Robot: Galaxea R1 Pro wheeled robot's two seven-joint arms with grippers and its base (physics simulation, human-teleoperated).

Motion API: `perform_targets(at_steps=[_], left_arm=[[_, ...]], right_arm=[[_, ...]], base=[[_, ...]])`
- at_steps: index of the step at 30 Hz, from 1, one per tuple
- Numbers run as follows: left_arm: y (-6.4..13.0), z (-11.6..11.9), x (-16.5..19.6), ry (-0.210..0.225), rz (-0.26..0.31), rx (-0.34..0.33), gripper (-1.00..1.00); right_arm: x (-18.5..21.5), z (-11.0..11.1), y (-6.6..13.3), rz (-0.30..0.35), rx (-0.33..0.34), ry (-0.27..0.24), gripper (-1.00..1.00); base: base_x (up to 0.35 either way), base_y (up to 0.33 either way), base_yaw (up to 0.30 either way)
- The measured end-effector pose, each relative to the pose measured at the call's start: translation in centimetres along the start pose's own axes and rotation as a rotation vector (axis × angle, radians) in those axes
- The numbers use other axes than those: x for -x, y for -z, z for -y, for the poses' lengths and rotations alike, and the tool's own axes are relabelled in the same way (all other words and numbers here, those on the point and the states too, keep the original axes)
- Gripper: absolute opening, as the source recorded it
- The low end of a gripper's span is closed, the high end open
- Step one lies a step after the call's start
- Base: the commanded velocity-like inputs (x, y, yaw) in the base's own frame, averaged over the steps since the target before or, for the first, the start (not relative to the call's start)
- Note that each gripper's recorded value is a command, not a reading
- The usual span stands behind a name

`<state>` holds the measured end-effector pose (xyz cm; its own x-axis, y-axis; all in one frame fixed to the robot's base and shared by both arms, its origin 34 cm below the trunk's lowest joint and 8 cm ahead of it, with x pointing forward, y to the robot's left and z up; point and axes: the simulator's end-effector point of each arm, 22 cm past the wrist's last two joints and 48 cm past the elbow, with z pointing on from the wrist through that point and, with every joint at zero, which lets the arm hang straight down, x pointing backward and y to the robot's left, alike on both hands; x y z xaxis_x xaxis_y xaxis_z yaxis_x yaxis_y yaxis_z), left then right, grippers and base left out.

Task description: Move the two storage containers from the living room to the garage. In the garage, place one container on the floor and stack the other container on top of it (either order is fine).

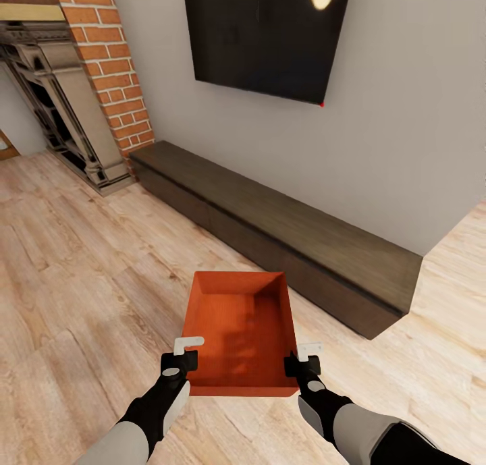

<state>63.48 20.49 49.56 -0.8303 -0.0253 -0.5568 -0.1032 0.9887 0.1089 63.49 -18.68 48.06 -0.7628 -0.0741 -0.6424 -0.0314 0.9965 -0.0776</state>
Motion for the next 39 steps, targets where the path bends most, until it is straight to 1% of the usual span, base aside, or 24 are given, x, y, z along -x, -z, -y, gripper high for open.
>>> perform_targets(at_steps=[39], left_arm=[[5.1,-0.8,3.6,-0.001,0.0,0.0,-1.0]], right_arm=[[4.1,0.4,4.8,0.0,0.0,-0.002,-1.0]], base=[[0.0,0.0,0.0]])
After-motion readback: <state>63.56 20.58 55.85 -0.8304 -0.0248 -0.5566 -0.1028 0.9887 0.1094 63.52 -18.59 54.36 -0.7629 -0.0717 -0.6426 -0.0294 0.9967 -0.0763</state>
